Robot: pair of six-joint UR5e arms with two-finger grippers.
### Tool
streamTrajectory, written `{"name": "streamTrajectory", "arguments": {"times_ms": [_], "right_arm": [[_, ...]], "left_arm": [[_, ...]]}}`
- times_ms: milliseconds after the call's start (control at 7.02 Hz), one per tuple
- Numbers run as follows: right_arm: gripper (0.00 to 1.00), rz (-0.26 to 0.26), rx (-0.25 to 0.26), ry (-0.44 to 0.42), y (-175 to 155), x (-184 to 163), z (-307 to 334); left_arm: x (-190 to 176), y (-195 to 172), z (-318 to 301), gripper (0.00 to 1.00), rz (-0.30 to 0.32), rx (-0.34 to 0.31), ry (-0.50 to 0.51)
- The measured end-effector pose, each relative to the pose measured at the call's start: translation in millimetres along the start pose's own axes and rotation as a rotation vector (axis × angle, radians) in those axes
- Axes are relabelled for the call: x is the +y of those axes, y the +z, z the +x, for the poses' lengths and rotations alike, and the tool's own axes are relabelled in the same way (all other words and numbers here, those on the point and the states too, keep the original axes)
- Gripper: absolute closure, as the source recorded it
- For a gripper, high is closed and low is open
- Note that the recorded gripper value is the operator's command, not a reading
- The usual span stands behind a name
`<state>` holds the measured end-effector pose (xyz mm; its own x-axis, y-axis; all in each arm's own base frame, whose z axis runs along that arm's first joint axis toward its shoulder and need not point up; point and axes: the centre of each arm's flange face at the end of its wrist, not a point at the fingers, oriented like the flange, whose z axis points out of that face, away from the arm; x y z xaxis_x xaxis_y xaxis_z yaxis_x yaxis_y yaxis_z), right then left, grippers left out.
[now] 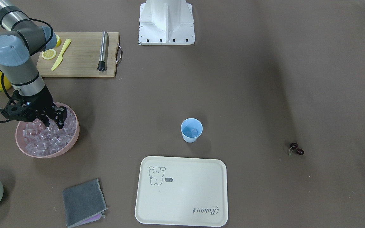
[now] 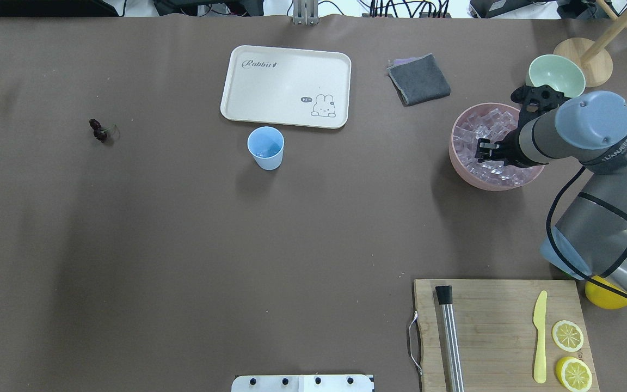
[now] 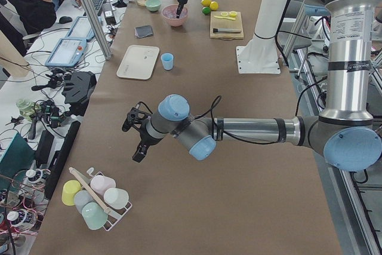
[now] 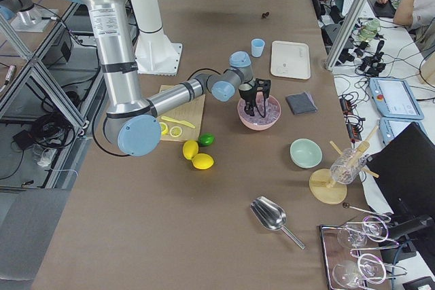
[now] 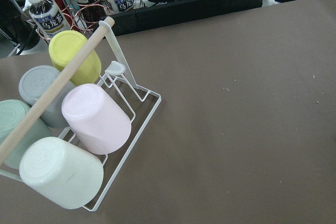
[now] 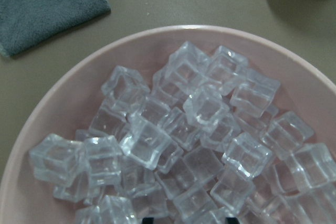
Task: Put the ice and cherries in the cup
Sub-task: 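Lift the ice cube with the right gripper and carry it over the blue cup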
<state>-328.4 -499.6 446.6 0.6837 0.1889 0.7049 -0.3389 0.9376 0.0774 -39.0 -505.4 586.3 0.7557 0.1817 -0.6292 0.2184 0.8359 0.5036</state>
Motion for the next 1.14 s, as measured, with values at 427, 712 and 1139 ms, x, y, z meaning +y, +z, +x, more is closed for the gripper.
{"name": "streamTrajectory", "arguments": {"times_ms": [427,712,1139], "right_arm": [[1.0,0.032,-0.032,-0.006,-33.4,-41.5,16.9],[1.0,0.094,-0.096,-0.011,-70.8,-67.6,-7.0],[1.0,0.205,-0.231,-0.092,-119.4,-78.3,-122.5]], "left_arm": [[-0.9,-0.5,2.1,0.02,0.002,0.003,-0.001],[-1.0,-0.6,3.9,0.02,0.0,0.01,0.0],[-1.7,2.9,11.6,0.02,-0.007,0.026,0.012]]}}
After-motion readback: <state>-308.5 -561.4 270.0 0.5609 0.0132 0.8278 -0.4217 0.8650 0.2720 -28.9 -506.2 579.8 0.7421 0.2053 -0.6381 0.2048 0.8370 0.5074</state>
